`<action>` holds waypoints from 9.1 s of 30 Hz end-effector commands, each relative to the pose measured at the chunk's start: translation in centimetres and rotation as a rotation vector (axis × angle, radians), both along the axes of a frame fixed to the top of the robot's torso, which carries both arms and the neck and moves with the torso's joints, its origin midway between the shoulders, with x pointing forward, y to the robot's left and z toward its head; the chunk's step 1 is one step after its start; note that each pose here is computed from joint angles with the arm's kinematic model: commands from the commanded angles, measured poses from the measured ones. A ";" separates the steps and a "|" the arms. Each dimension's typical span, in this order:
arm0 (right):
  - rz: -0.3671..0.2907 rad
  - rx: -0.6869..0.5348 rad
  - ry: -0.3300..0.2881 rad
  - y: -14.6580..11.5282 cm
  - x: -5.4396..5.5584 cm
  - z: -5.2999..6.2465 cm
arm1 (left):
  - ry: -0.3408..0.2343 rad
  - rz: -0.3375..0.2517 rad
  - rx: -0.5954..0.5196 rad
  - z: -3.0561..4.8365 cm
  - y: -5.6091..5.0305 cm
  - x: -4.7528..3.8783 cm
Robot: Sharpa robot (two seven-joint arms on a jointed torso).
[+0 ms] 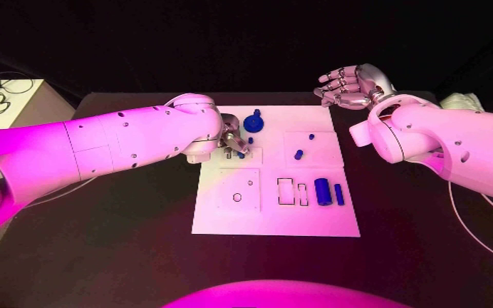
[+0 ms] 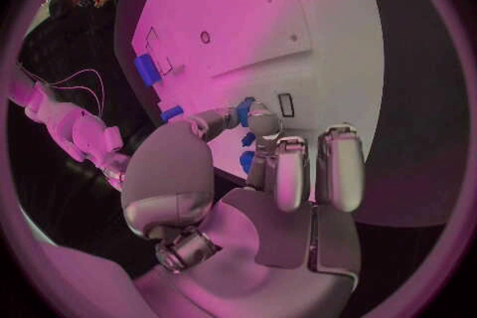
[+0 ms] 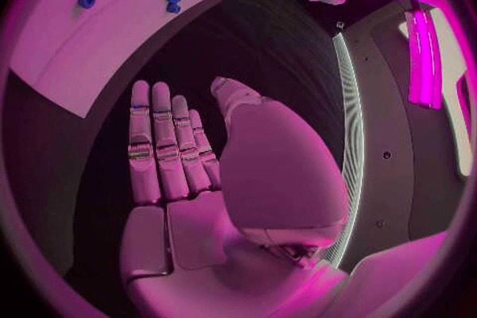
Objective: Assemble the parts on the task board
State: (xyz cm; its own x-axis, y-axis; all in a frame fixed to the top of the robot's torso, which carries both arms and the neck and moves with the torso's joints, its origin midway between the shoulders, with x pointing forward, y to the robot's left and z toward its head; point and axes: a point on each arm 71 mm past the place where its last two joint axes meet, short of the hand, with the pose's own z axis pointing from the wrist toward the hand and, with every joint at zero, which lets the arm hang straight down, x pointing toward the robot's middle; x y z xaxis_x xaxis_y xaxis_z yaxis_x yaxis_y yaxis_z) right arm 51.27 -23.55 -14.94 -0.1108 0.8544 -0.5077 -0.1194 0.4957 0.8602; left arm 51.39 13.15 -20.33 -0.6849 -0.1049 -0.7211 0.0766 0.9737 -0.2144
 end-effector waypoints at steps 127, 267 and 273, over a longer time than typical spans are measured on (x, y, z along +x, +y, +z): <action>0.017 0.006 0.000 0.0 0.0 -0.4 | -0.005 0.261 -0.168 3.48 5.7 7.79; 0.006 0.006 0.013 -0.3 0.1 -0.8 | 0.043 0.062 -0.118 1.43 5.0 0.47; 0.006 0.006 0.013 -0.3 0.1 -0.8 | 0.048 0.057 -0.113 1.39 4.9 0.35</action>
State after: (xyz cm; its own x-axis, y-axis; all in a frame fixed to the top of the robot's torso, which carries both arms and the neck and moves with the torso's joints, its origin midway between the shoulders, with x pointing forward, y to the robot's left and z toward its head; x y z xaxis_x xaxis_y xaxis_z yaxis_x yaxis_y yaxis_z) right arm 51.41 -24.03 -15.72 -0.1089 0.8593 -0.4997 -0.1005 0.4906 0.8655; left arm 51.90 18.24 -18.87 -0.6962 -0.2459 -0.6744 -0.0038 0.9407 -0.3391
